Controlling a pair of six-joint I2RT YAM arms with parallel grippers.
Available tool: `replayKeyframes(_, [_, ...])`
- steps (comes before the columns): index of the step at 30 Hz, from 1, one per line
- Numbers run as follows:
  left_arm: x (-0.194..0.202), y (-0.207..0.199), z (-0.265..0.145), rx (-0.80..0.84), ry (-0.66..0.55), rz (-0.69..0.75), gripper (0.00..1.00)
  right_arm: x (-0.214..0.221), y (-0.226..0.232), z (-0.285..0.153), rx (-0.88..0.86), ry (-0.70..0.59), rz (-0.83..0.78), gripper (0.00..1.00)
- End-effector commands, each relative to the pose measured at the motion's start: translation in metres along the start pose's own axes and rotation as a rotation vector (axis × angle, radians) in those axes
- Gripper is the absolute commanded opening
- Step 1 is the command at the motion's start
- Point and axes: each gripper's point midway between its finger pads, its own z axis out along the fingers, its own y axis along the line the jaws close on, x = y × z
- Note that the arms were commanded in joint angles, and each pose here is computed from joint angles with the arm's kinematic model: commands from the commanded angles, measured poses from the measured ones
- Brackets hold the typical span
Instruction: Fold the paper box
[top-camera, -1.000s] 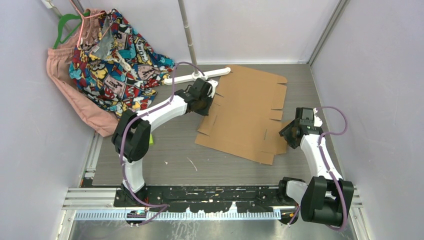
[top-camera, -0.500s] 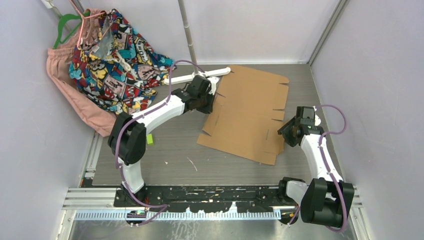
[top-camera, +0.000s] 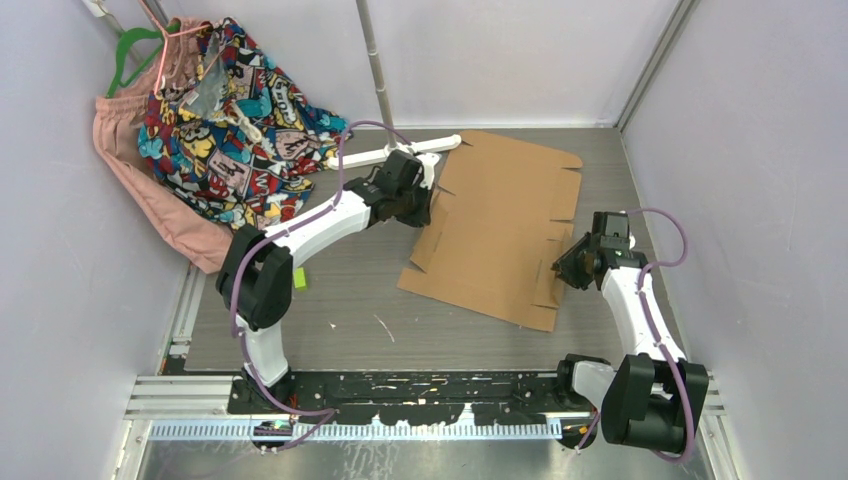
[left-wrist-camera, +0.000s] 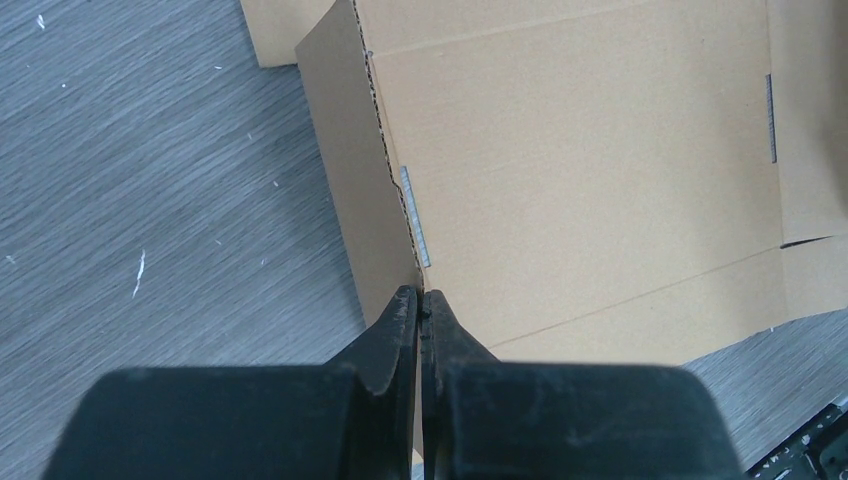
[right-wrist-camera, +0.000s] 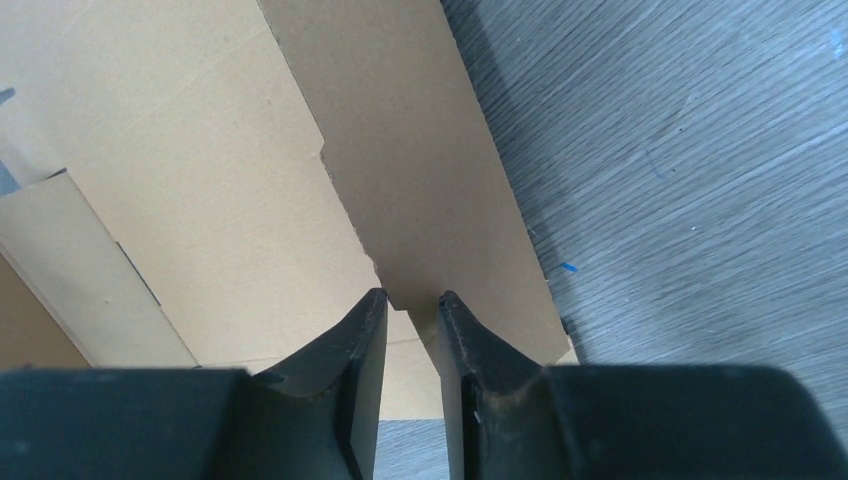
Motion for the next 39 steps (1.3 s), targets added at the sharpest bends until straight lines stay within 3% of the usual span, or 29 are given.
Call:
replayKeyframes(1, [-0.017,-0.012,-0.008,0.023,-0.052,0.018,0.01,-0.014,0.023,-0.007,-0.073,-0.025,-0.025,0.24])
replayKeyframes(6, [-0.013,-0.008,-0.007,0.008,-0.044,0.025,0.01,-0.016,0.018,-0.009,-0.043,-0.025,-0.040,0.12])
replayKeyframes(9, [-0.014,-0.008,-0.006,0.006,-0.045,0.028,0.01,-0.016,0.020,-0.012,-0.051,-0.029,-0.036,0.11])
replayKeyframes(12, [-0.014,-0.007,-0.006,0.005,-0.047,0.029,0.01,-0.018,0.023,-0.014,-0.061,-0.028,-0.036,0.01])
replayKeyframes(39, [-0.027,-0.038,-0.004,0.118,-0.075,-0.024,0.01,-0.021,0.073,-0.029,-0.228,0.006,-0.024,0.01])
